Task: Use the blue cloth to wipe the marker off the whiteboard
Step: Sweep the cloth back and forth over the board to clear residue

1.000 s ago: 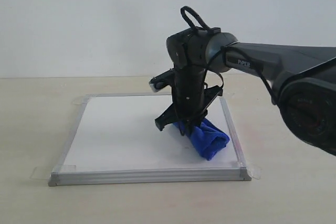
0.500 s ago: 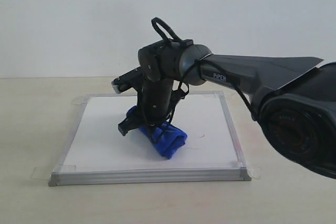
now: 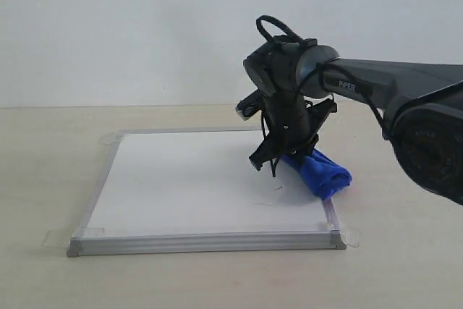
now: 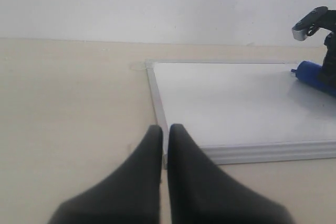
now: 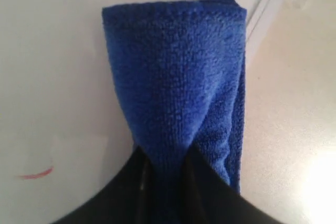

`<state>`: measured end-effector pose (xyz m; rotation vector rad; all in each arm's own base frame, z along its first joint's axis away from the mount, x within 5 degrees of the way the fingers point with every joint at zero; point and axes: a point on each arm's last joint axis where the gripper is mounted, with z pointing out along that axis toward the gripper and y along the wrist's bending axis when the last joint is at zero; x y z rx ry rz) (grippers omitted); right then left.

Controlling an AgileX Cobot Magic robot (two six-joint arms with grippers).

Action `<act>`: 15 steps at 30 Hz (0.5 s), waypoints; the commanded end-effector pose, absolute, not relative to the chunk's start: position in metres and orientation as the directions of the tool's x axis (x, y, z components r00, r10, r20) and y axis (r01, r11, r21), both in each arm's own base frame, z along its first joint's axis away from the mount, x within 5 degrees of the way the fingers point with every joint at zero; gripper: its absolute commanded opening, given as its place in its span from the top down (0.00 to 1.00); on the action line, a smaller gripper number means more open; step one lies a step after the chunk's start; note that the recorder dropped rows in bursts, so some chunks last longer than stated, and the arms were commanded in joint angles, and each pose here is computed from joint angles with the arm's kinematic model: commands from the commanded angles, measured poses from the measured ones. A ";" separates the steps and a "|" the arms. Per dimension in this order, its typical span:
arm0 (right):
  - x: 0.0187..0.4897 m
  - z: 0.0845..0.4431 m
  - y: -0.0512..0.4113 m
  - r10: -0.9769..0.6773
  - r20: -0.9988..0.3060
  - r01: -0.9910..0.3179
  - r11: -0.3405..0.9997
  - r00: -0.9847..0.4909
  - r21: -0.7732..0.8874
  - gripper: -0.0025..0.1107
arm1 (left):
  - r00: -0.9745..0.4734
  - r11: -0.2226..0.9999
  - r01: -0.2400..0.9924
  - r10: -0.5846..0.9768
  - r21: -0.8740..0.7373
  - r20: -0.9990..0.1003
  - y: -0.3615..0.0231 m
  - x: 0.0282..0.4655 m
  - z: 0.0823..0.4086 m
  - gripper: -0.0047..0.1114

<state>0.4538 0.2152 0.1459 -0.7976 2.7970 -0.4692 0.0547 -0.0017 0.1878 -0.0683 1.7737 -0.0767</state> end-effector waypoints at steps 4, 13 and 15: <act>0.420 0.138 0.269 -0.796 -0.062 -0.790 0.606 -0.603 -0.094 0.98 | -0.199 0.996 -0.002 -0.088 -0.089 -0.976 -0.002 0.055 0.187 0.93; 0.376 0.139 0.328 -0.911 -0.059 -0.907 0.411 -0.407 -0.092 0.98 | -0.199 0.996 -0.002 -0.088 -0.089 -0.976 -0.002 0.055 0.187 0.93; 0.381 0.140 0.322 -0.904 -0.043 -0.894 0.427 -0.425 -0.133 0.98 | -0.199 0.996 -0.002 -0.088 -0.089 -0.976 -0.002 0.055 0.187 0.93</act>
